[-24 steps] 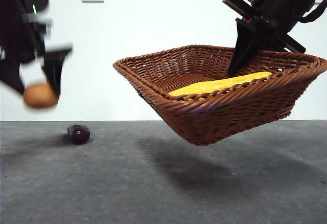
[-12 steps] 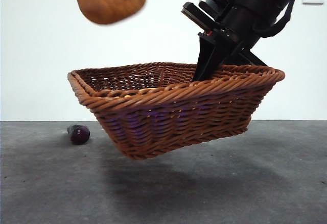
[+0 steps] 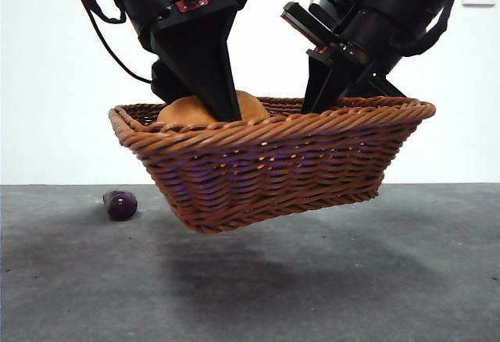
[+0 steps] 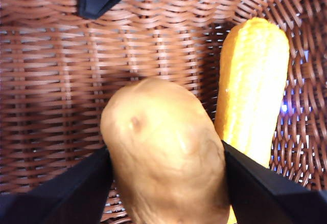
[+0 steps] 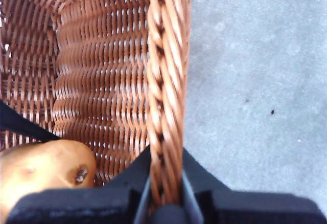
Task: Help me put the vegetables on the table into the basket
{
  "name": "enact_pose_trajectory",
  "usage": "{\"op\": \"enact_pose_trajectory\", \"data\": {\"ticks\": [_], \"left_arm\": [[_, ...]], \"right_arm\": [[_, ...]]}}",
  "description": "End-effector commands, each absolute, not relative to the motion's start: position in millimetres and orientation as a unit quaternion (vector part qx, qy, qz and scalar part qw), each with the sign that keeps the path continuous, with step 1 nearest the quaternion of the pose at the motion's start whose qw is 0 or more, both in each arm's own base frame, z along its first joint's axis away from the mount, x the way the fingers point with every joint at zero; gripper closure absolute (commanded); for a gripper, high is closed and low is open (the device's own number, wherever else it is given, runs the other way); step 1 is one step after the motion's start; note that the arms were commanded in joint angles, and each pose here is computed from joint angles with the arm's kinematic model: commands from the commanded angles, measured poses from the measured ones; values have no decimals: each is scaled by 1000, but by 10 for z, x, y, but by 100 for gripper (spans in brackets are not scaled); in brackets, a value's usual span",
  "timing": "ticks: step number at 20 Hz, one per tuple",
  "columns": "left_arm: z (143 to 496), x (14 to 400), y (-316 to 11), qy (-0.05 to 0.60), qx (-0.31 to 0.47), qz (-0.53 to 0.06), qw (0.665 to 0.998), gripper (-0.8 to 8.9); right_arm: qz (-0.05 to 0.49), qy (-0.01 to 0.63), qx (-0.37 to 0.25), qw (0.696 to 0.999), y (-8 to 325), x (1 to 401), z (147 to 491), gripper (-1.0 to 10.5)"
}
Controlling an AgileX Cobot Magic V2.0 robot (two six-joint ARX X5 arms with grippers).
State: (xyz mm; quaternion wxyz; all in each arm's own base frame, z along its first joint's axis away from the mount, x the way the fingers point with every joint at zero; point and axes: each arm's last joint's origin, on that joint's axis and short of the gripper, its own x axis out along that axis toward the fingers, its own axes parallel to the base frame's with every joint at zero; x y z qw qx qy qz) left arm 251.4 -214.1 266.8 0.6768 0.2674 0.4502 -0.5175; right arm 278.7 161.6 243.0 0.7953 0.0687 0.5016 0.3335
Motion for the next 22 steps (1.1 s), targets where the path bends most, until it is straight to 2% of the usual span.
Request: {"op": "enact_pose_trajectory", "data": {"ticks": [1, 5, 8, 10, 12, 14, 16, 18, 22], "left_arm": [[2641, 2515, -2154, 465, 242, -510, 682, 284], [2667, 2551, -2090, 473, 226, -494, 694, 285], [3024, 2508, -1937, 435, 210, -481, 732, 285], [3546, 2518, -1668, 387, 164, -419, 805, 285], [4084, 2547, -1299, 342, 80, -299, 887, 285], [4381, 2618, -957, 305, 41, -185, 933, 285], [4359, 2769, -711, 310, 4, -124, 943, 285], [4186, 2981, -592, 347, -17, -90, 934, 285], [3621, 3517, -657, 427, -35, -68, 901, 285]], "right_arm": [[339, 502, 70, 793, 1633, 2798, 2401, 958], [340, 499, 64, 795, 1632, 2800, 2400, 958], [331, 497, 57, 800, 1621, 2807, 2398, 958], [325, 494, 58, 804, 1596, 2827, 2400, 958], [321, 488, 64, 809, 1546, 2865, 2408, 958], [314, 483, 73, 814, 1467, 2911, 2421, 958], [318, 480, 86, 813, 1368, 2959, 2427, 958], [319, 475, 93, 815, 1303, 2993, 2433, 958], [318, 474, 92, 816, 1283, 3002, 2433, 958]]}}
